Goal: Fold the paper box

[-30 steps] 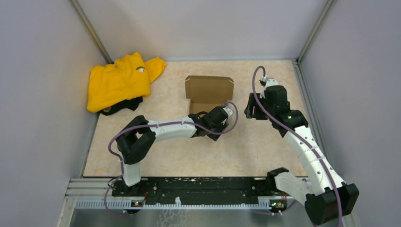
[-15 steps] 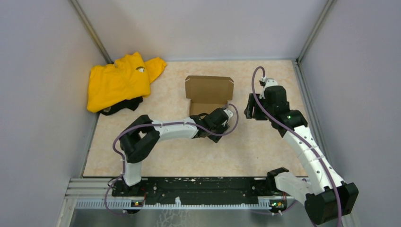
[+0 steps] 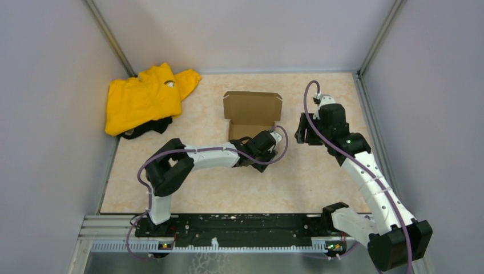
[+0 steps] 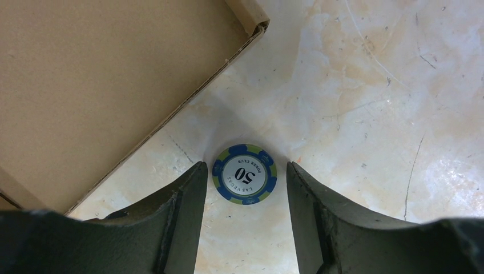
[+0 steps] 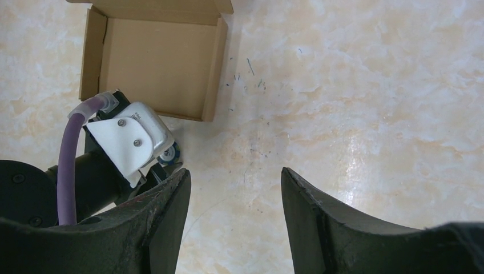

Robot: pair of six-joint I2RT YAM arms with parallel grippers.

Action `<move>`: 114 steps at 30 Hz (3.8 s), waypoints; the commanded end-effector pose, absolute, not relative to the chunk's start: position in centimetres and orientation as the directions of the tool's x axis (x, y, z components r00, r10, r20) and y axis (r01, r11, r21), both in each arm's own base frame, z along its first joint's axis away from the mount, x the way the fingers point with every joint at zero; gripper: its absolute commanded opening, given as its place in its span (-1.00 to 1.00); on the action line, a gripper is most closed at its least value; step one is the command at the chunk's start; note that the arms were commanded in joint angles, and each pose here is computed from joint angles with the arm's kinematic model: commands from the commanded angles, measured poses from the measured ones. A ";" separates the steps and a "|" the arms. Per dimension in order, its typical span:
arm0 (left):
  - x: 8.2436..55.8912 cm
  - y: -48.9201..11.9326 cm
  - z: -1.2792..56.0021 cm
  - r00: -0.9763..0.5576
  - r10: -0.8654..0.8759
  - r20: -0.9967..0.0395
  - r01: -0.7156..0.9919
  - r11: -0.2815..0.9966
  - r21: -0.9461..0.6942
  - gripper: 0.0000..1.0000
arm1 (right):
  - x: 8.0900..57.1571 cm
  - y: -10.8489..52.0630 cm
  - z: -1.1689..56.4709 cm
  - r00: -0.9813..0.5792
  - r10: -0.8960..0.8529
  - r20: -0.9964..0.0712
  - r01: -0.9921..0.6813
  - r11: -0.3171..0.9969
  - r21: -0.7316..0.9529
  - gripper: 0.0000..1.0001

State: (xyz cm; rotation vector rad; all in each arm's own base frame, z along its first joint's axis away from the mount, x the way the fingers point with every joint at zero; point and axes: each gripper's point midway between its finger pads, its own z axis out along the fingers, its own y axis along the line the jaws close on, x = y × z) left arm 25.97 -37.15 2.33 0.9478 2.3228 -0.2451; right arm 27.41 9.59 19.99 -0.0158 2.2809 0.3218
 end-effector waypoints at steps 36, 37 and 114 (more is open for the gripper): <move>24.7 -34.1 0.1 -0.575 0.636 -0.515 0.692 0.714 0.109 0.04 | 28.1 9.5 20.3 -0.634 0.109 -0.765 -0.118 0.965 0.236 0.18; 24.7 -34.0 0.1 -0.576 0.636 -0.513 0.691 0.715 0.111 0.04 | 28.1 9.5 20.3 -0.635 0.108 -0.765 -0.119 0.965 0.235 0.18; 27.2 -35.4 5.4 -0.536 0.578 -0.615 0.678 0.729 0.095 0.15 | 28.4 9.5 20.9 -0.631 0.104 -0.768 -0.121 0.966 0.230 0.31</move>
